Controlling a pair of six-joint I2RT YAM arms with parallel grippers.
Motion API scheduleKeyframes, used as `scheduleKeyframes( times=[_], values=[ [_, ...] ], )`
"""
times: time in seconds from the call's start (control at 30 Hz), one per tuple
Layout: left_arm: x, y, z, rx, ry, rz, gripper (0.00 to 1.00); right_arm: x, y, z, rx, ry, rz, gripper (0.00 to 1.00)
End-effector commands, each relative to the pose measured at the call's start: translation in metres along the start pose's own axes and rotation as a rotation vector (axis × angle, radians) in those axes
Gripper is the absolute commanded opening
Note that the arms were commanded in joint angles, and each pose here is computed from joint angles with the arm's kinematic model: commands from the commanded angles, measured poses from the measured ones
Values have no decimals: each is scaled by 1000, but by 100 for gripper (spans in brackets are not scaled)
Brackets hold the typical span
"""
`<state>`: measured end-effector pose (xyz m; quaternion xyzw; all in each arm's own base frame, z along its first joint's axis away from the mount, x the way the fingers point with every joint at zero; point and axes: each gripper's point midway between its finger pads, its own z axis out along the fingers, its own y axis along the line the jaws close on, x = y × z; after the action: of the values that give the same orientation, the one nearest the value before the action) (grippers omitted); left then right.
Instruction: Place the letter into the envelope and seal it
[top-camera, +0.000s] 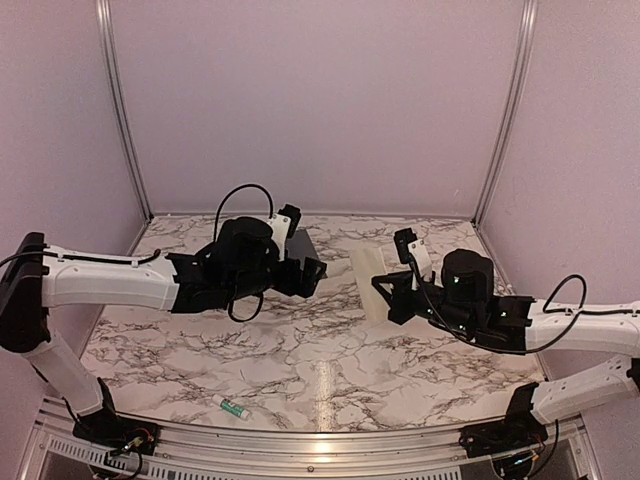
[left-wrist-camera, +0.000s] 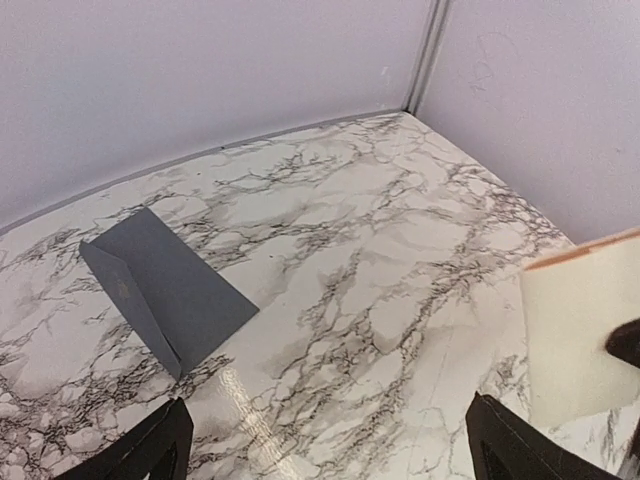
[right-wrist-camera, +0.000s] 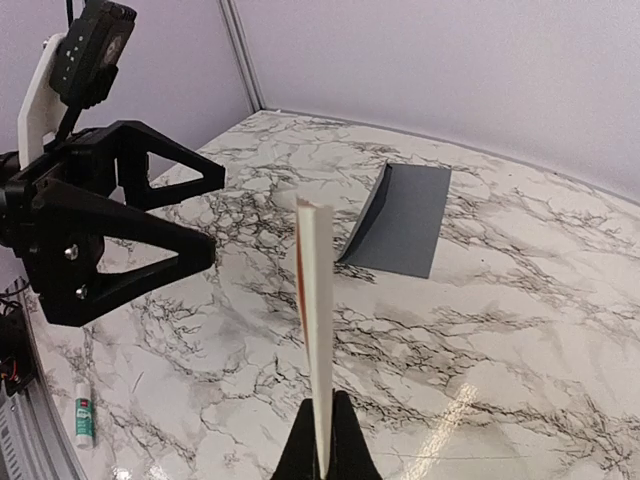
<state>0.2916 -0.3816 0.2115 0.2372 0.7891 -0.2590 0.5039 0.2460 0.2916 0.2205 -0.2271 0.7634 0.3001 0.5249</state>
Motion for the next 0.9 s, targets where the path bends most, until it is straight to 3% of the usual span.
scheduleKeyframes(
  times=[0.0, 0.23, 0.53, 0.87],
  values=[
    [14, 72, 37, -372, 140, -57, 99, 3, -40, -3, 195, -28, 48, 0],
    [27, 129, 104, -589, 288, -76, 92, 6, -55, -5, 215, -30, 65, 0],
    [55, 173, 151, -606, 369, -123, 77, 15, -64, -5, 223, -12, 60, 0],
    [67, 189, 176, -608, 387, -150, 73, 19, -63, -2, 201, -12, 36, 0]
  ],
)
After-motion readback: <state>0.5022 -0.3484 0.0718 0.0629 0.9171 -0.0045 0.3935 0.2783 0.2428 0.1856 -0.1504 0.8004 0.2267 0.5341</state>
